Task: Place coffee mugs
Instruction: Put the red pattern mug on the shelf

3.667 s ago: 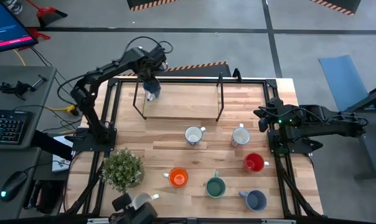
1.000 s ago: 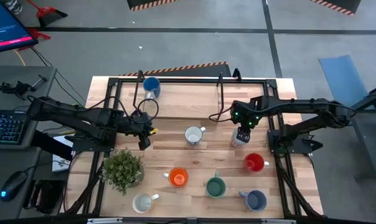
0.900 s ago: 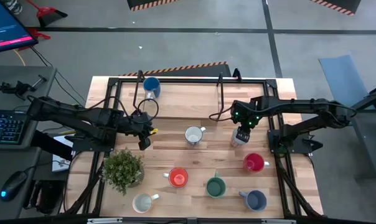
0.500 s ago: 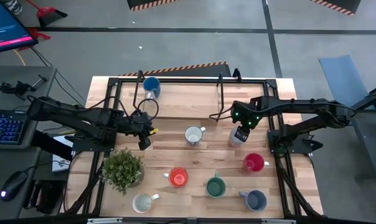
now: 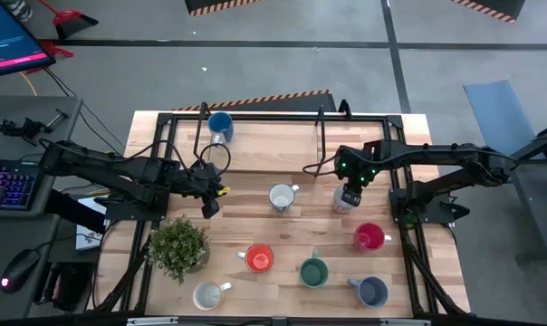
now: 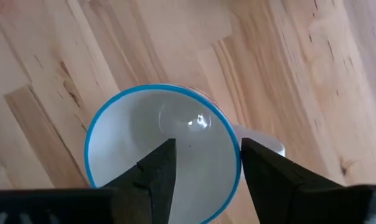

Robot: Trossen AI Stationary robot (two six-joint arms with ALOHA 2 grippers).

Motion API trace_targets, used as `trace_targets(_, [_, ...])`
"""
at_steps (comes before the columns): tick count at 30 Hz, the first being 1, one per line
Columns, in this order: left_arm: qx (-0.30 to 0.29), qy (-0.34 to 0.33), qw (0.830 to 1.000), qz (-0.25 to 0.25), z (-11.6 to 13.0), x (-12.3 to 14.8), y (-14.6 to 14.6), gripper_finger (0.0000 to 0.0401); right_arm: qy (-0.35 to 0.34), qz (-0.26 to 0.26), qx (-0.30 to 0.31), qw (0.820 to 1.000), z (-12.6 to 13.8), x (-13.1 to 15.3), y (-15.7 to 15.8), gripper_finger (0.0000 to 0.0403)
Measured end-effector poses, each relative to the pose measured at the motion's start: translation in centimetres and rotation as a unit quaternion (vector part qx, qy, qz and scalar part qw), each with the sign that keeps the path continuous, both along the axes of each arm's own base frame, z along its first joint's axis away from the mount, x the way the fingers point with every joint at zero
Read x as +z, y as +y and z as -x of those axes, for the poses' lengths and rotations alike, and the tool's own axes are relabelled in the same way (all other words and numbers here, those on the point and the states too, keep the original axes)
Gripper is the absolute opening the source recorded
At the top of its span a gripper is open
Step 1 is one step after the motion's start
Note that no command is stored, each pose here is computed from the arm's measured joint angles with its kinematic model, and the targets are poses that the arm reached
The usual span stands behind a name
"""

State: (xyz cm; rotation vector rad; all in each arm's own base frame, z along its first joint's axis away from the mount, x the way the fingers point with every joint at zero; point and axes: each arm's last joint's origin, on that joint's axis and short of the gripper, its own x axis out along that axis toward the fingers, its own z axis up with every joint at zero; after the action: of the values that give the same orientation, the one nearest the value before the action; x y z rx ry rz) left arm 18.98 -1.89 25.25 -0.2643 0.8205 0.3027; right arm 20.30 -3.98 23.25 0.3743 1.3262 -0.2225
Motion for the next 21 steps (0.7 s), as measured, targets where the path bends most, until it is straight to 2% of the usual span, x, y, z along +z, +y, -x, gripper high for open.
trace_targets(5, [0.003, -0.001, 1.0, 0.002, 0.0, 0.0, 0.0, 0.0074, -0.01, 0.042, 0.069, 0.997, -0.2, 0.0, -0.2, 0.016])
trace_targets(11, [0.003, -0.001, 1.0, 0.002, 0.0, 0.0, 0.0, 0.0074, -0.007, 0.045, 0.135, 0.99, -0.6, -0.4, -0.1, 0.016])
trace_targets(21, [0.003, -0.001, 1.0, 0.002, 0.0, 0.0, 0.0, 0.0074, 0.033, 0.041, 0.148, 0.988, -2.5, -3.0, -0.5, 0.016])
